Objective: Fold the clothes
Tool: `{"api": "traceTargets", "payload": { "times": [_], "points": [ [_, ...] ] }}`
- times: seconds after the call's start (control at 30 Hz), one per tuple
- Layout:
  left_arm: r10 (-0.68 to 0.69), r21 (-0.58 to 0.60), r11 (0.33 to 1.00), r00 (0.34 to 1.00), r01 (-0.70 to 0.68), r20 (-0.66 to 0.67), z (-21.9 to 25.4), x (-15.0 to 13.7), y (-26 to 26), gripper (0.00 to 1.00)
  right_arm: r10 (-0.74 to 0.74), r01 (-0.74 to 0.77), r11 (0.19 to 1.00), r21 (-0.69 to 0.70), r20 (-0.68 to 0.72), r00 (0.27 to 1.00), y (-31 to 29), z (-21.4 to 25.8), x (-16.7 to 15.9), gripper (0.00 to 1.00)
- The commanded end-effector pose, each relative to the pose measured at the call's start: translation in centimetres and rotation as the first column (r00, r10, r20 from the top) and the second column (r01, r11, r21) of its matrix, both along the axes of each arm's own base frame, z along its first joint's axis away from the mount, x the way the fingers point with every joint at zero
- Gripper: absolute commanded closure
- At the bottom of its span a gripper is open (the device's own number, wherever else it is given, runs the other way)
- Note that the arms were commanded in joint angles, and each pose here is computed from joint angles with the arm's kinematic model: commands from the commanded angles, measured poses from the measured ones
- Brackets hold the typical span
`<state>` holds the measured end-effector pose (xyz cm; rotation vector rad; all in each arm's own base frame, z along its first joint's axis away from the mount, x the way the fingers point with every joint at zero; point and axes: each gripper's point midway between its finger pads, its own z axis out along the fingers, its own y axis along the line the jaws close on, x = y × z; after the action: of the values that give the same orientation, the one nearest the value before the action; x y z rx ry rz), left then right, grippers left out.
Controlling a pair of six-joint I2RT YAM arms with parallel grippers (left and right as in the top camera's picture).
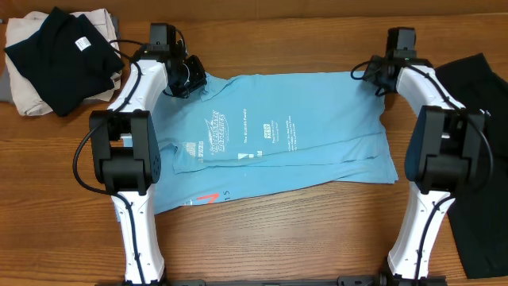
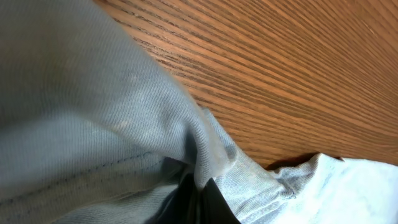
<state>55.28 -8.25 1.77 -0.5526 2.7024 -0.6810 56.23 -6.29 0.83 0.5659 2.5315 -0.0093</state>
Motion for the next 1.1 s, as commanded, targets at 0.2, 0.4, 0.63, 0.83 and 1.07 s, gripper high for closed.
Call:
{"api": "traceTargets", "payload": {
  "times": [0.2,0.4,0.63,0.83,1.07],
  "points": [
    [-0.012,0.02,1.0,1.0,0.012,0.005,-0.3,0.2,0.2,0.96,-0.004,0.004,1.0,-0.011,0.014,1.0,0.3,-0.4,0.9,0.69],
    [-0.014,0.036,0.999,1.0,0.014,0.0,-0.4,0.1,1.1,0.96,-0.064,0.064,0.998,-0.014,0.009,0.998,-0.7,0.1,0.7,0.96],
    [-0.031,-0.004,1.0,0.999,0.031,-0.019,1.4,-0.3,2.1,0.96,-0.068,0.068,0.998,-0.012,0.013,0.998,-1.1,3.5,1.7,0.96],
    [-0.075,0.017,0.997,0.996,0.076,-0.054,4.7,-1.3,3.1,0.96,-0.09,0.09,0.996,0.008,-0.02,0.996,-0.9,7.3,1.3,0.96],
    [-0.108,0.028,0.993,0.985,0.113,-0.132,8.9,-3.9,3.2,0.96,-0.139,0.144,0.989,0.034,-0.111,0.984,-0.7,10.1,-1.0,0.96]
  ]
}}
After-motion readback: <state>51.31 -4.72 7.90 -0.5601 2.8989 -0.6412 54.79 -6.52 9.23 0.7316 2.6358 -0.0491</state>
